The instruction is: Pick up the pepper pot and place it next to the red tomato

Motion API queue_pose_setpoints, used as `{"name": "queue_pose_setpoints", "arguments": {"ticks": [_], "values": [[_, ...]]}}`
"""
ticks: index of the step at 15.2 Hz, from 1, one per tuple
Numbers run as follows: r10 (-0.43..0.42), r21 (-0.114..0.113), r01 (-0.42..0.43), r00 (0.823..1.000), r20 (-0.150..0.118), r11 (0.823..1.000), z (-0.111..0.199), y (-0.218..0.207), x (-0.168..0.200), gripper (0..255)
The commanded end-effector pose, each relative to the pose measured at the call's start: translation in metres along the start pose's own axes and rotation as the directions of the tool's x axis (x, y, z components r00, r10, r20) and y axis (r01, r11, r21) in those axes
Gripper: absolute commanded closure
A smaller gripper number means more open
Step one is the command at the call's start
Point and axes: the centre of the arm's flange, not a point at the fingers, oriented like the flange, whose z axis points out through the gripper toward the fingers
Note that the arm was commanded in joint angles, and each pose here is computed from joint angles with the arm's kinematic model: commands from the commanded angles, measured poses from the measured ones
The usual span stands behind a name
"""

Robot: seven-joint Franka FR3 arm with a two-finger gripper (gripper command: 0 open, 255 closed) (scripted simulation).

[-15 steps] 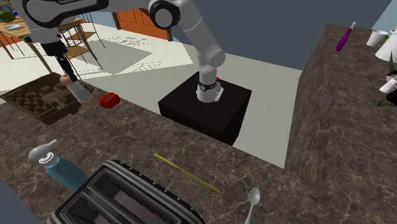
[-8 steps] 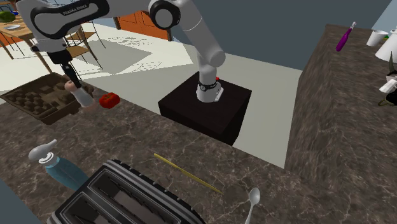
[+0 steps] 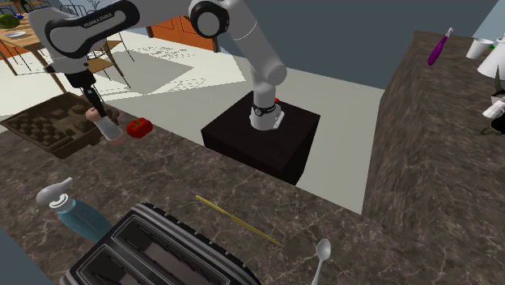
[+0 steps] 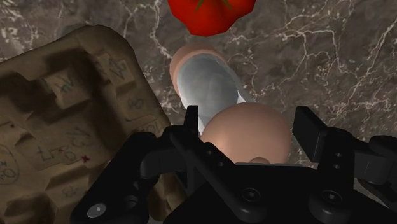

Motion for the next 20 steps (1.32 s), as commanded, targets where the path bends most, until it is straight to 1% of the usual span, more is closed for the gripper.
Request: {"name": "queue_pose_setpoints", "arguments": {"ticks": [1,3,4,9,13,20], "values": [[0.000,0.000,0.000,1.000,0.000,1.000,0.000,0.000,0.000,255],[0.000,0.000,0.000,1.000,0.000,1.000,0.000,0.000,0.000,255],[0.000,0.000,0.000,1.000,0.000,1.000,0.000,0.000,0.000,0],[0.000,0.000,0.000,1.000,0.000,1.000,0.000,0.000,0.000,0],[0.000,0.000,0.000,1.000,0.000,1.000,-0.050,0.000,0.000,0],[0.000,0.000,0.000,1.000,0.000,1.000,-0.050,0.000,0.000,0]]}}
